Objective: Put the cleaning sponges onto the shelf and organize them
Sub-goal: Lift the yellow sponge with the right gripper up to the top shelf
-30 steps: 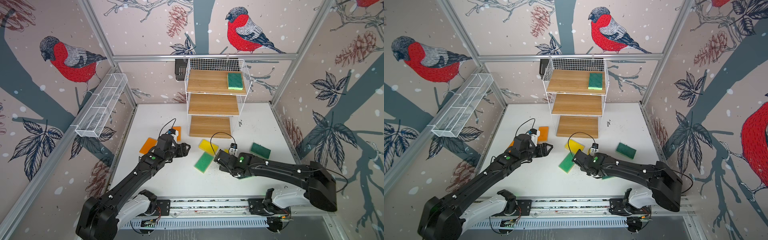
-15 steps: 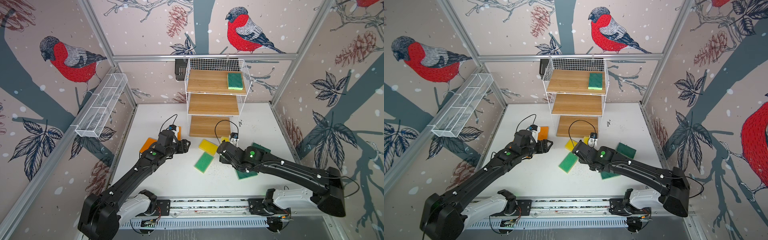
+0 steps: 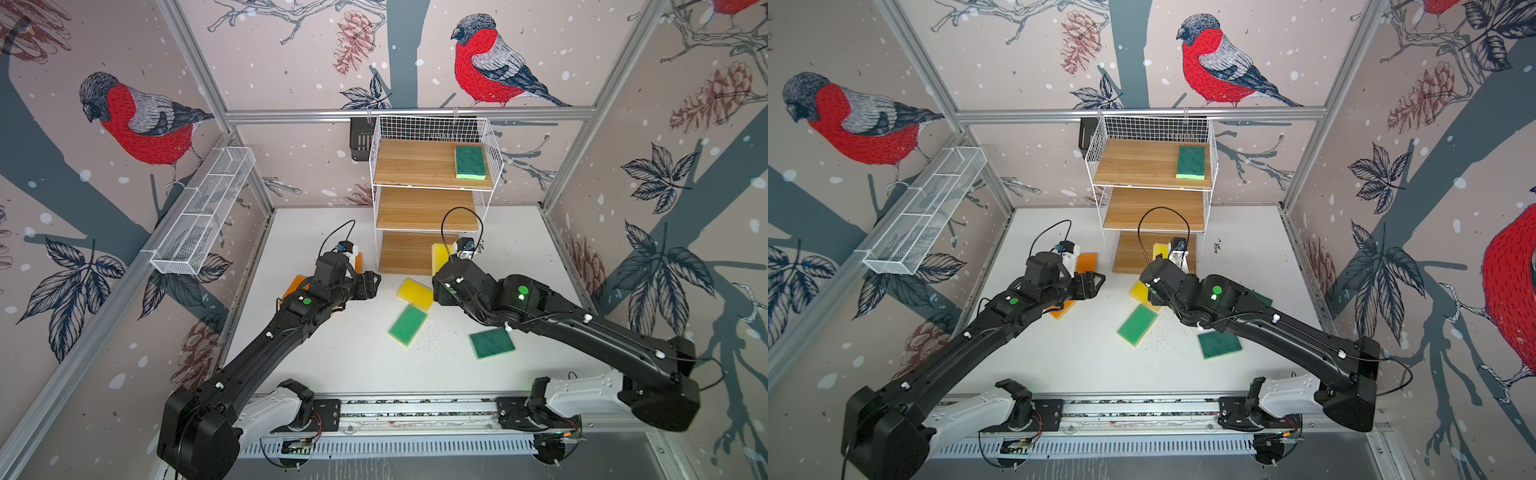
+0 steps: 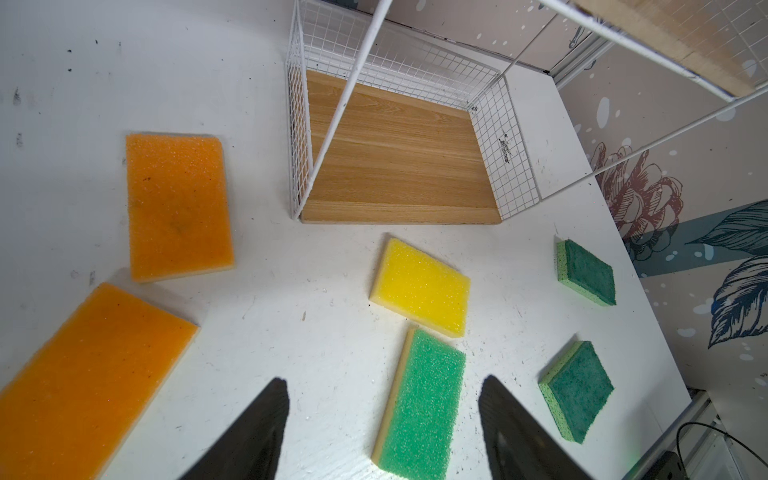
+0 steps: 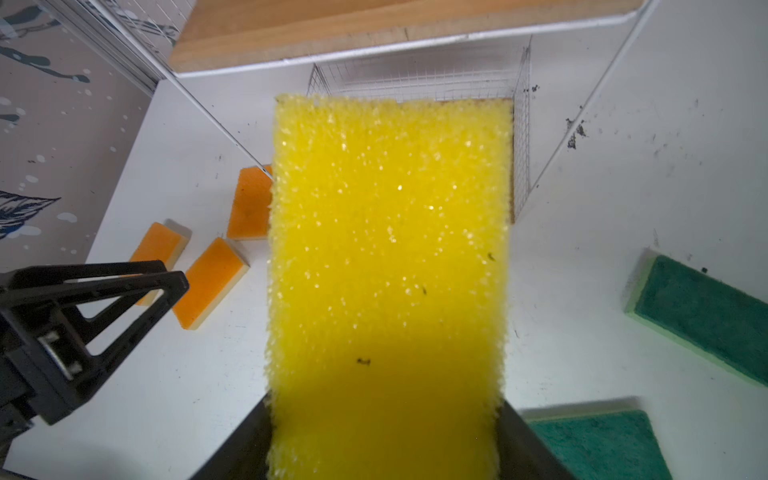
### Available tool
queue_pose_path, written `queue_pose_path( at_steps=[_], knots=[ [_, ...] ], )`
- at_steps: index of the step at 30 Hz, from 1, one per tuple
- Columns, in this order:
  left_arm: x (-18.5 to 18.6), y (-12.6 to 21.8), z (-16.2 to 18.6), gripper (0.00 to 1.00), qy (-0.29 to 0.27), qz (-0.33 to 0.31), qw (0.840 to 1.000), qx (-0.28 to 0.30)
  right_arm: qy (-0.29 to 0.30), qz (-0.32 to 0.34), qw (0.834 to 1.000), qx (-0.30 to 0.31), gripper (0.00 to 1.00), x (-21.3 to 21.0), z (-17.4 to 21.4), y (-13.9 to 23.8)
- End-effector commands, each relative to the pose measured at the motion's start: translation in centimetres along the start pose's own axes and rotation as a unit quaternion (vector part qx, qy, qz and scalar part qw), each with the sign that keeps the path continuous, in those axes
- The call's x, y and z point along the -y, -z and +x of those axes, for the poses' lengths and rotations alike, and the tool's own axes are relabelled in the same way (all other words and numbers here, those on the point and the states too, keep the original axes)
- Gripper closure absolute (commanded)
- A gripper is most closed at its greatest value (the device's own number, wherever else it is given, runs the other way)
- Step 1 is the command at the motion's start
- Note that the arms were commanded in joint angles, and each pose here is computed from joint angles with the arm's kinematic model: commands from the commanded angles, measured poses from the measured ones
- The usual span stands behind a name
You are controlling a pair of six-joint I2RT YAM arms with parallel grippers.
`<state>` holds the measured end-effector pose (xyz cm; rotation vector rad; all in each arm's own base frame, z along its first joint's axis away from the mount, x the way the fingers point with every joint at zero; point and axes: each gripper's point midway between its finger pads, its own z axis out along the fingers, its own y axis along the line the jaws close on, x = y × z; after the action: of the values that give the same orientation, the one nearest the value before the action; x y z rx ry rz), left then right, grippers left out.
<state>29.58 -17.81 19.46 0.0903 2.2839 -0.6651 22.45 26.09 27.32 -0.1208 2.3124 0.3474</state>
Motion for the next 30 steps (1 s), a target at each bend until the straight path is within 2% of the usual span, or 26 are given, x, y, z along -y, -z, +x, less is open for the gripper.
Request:
queue_pose_path(
  at_steps=[1,6,17,24,30],
  knots=[
    [-0.4,0.1,-0.7,0.27,-0.011,-0.018,1.0,0.011,0.019,0.002,1.0,0.014,0.33,-0.5,-1.4,0.6],
    [0.2,0.3,-1.7,0.27,-0.02,-0.011,1.0,0.02,0.033,-0.014,0.999,0.029,0.32,-2.2,-3.9,1.7],
    [0.7,1.0,-2.9,0.27,-0.038,-0.013,0.999,0.029,0.059,-0.063,0.99,0.109,0.32,-6.4,-10.8,3.9],
    [0.8,1.3,-3.8,0.26,-0.043,-0.019,0.998,0.039,0.056,-0.074,0.982,0.164,0.32,-6.6,-15.4,5.3],
    [1.2,1.1,-4.5,0.26,-0.046,-0.017,0.998,0.041,0.02,-0.076,0.974,0.212,0.32,-4.7,-19.3,5.2]
  ],
)
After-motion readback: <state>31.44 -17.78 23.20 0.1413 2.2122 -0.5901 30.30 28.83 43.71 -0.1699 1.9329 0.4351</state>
